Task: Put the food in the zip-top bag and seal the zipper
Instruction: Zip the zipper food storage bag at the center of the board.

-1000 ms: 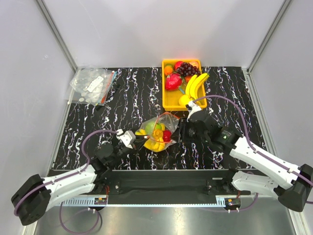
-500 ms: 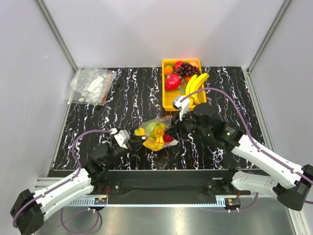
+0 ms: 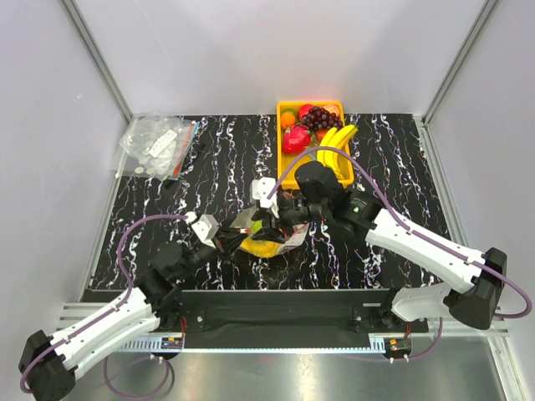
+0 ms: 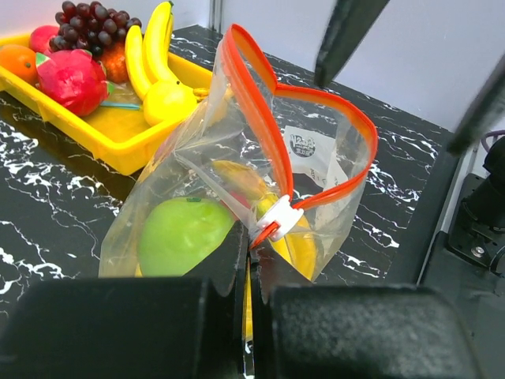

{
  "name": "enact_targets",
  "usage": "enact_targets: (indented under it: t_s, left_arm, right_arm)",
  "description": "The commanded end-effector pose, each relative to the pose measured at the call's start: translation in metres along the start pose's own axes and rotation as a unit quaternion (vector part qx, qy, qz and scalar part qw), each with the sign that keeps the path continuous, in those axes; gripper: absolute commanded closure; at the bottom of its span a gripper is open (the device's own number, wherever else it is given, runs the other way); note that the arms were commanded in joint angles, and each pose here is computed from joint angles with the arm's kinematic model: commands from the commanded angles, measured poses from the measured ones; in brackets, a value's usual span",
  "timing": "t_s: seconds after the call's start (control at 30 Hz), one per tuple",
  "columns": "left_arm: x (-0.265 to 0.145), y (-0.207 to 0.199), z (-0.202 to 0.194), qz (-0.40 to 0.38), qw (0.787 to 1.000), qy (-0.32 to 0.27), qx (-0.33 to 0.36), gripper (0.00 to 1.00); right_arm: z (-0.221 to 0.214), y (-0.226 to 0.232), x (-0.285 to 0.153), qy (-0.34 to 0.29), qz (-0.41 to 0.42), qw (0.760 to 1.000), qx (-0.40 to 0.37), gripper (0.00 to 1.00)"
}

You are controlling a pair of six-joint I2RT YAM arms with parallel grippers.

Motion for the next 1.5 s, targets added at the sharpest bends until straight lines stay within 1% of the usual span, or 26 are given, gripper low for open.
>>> enact_targets:
  t_s: [0.0,0.17,0.33,0.5,0.53,0.6,1.07,1.17,1.23,1.33,1.4,1.47]
  left_arm:
    - [0.002,-0.006,0.028,-0.004,0.999,-0.048,-0.007,1.00]
    - [0.001,-0.005,0.025,-0.002,0.999,-0.047,-0.012,1.00]
    - [0.000,-0.005,0.025,0.002,0.999,-0.033,-0.011,1.00]
    - [-0.003,-0.006,0.030,0.003,0.999,-0.039,-0.005,1.00]
    - [-0.003,-0.004,0.030,0.008,0.999,-0.038,-0.006,1.00]
    - [-0.004,-0.004,0.031,0.012,0.999,-0.040,-0.005,1.00]
    - [-0.005,-0.005,0.035,0.010,0.999,-0.043,-0.005,1.00]
    - [-0.006,-0.006,0.036,0.011,0.999,-0.046,-0.005,1.00]
    - [-0.006,-0.005,0.036,0.013,0.999,-0.047,-0.005,1.00]
    - [-0.007,-0.003,0.037,0.024,0.998,-0.050,-0.012,1.00]
    - [-0.007,0.000,0.038,0.037,0.998,-0.051,-0.024,1.00]
    - [-0.008,0.001,0.039,0.046,0.998,-0.045,-0.027,1.00]
  right_arm:
    - [0.017,0.004,0.000,-0.040,0.037,0.994,-0.091,0.45]
    - [0.013,0.001,0.005,-0.025,0.033,0.994,-0.104,0.42]
    - [0.007,-0.007,0.021,0.007,0.024,0.995,-0.095,0.51]
    - [0.006,-0.013,0.034,0.021,0.015,0.995,-0.094,0.60]
    - [0.006,-0.013,0.035,0.024,0.016,0.995,-0.092,0.60]
    - [0.006,-0.012,0.039,0.031,0.019,0.995,-0.090,0.57]
    - [-0.006,-0.008,0.051,0.069,0.001,0.993,-0.092,0.56]
    - [-0.006,-0.009,0.052,0.071,-0.002,0.993,-0.092,0.67]
    - [-0.006,-0.009,0.051,0.072,-0.004,0.993,-0.091,0.80]
    - [-0.007,-0.009,0.051,0.073,-0.005,0.993,-0.095,0.87]
    - [-0.010,-0.009,0.049,0.080,-0.007,0.992,-0.096,0.87]
    - [-0.013,-0.008,0.047,0.088,-0.010,0.991,-0.096,0.90]
Point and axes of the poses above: each gripper's point midway between its finger pads, its own x axis out along the fingers, its own y axis along the line the jaws close on, z = x × y, the point moved 5 cm from there along -x, back along the fingers, and after that the axes turned 7 degrees about -x, right-handed, at the moved point
